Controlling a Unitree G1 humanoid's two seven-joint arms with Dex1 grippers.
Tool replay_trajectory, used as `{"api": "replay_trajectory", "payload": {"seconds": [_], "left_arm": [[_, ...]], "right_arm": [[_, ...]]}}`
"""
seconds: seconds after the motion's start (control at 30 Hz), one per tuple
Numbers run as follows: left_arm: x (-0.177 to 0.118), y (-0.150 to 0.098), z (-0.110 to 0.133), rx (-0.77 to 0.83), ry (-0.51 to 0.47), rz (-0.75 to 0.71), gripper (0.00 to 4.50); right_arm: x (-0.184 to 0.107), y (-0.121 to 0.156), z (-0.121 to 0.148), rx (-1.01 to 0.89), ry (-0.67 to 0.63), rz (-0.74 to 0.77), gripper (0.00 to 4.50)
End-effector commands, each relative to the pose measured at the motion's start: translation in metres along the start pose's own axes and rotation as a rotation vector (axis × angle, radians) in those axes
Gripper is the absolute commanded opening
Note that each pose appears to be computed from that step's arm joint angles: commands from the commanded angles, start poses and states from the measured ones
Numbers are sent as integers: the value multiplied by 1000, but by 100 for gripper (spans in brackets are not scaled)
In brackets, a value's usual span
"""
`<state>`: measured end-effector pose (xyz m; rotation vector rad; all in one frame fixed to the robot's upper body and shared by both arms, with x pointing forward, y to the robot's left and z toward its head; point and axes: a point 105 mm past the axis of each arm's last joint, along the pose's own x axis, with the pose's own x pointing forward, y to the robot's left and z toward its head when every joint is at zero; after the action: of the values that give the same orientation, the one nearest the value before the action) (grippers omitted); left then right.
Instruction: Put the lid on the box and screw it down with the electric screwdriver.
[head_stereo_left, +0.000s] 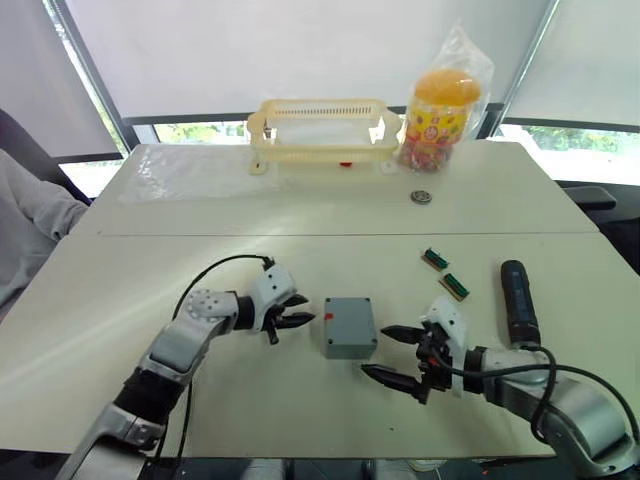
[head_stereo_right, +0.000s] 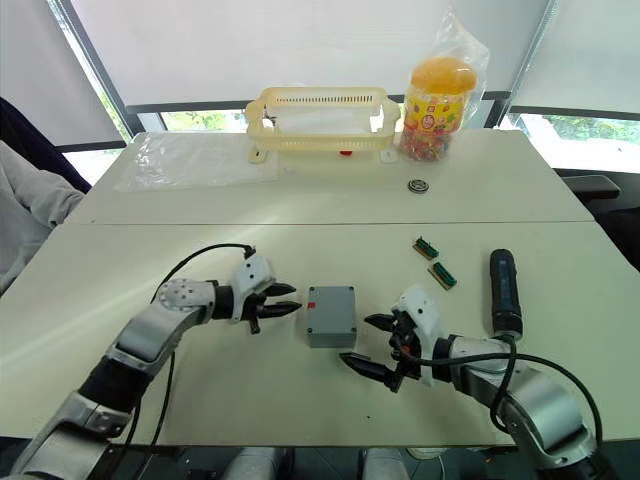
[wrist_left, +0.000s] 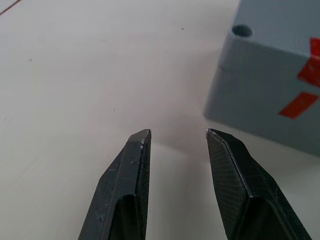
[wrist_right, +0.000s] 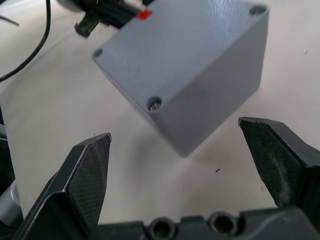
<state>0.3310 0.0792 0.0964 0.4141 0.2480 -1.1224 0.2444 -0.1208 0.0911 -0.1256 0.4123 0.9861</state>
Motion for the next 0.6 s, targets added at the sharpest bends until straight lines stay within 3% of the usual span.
{"api": "replay_trajectory", "payload": {"seconds": [0.03, 0.23, 0.33, 0.47, 0.6], "left_arm": [[6, 2, 8, 53, -13, -16, 175], [23, 3, 7, 88, 1, -49, 175], [33, 15, 7, 74, 14, 1, 175], [51, 20, 21, 54, -29, 3, 175], [52, 30, 14, 69, -9, 33, 175]], "right_arm": [[5, 7, 7, -18, -13, 32, 447], [14, 19, 6, 12, -3, 81, 447], [19, 27, 9, 24, -12, 109, 447], [31, 39, 18, 21, -31, 145, 447], [24, 34, 19, -27, 3, 101, 447]]}}
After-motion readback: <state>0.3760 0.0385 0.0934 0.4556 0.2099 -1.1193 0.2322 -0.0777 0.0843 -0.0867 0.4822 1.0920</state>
